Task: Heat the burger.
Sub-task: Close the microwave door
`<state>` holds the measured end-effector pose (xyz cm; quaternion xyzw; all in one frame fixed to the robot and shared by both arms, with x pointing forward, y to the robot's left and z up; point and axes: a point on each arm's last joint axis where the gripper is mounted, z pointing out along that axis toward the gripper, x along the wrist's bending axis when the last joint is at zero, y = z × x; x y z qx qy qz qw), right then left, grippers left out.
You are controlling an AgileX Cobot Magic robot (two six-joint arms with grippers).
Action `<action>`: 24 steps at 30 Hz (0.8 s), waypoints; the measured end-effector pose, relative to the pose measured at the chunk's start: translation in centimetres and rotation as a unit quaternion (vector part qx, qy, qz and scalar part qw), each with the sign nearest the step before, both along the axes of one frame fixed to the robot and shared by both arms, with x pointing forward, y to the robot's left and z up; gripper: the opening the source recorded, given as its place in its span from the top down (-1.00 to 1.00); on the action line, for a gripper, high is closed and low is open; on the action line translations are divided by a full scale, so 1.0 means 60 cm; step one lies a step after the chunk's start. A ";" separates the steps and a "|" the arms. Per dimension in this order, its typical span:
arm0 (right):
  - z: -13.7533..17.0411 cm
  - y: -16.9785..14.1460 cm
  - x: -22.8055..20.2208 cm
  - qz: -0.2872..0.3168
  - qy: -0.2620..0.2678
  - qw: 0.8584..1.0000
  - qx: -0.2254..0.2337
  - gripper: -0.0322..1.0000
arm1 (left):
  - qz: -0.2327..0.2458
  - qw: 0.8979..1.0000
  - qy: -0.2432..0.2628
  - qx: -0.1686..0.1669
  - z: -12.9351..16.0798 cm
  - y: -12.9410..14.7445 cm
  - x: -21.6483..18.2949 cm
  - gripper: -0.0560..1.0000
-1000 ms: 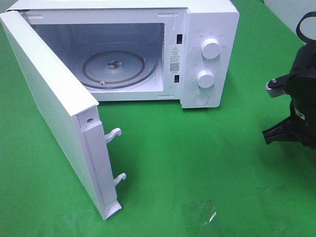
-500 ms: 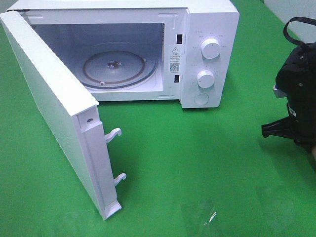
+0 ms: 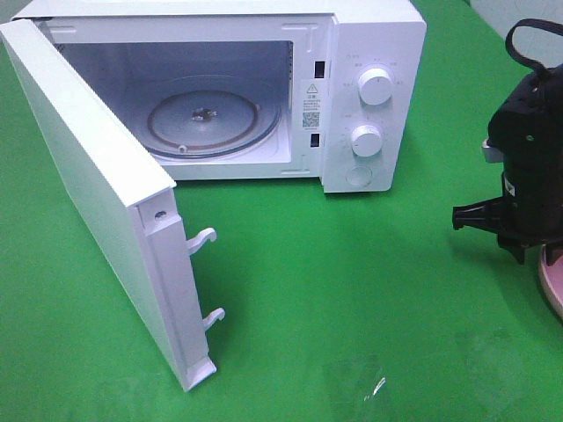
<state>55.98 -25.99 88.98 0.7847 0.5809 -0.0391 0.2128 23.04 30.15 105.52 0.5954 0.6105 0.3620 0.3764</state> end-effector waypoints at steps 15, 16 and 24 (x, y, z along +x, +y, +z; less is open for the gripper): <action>0.168 0.092 -0.038 0.244 -0.106 0.963 0.042 -0.24 | 0.000 1.000 0.000 0.000 0.000 0.000 0.000 -0.99; 0.168 0.092 -0.038 0.244 -0.106 0.963 0.042 -0.24 | 0.000 1.000 0.000 0.000 0.000 0.000 0.000 -0.99; 0.214 0.128 -0.093 0.322 -0.075 0.941 0.077 -0.55 | 0.000 1.000 0.000 0.000 0.000 0.000 0.000 -0.99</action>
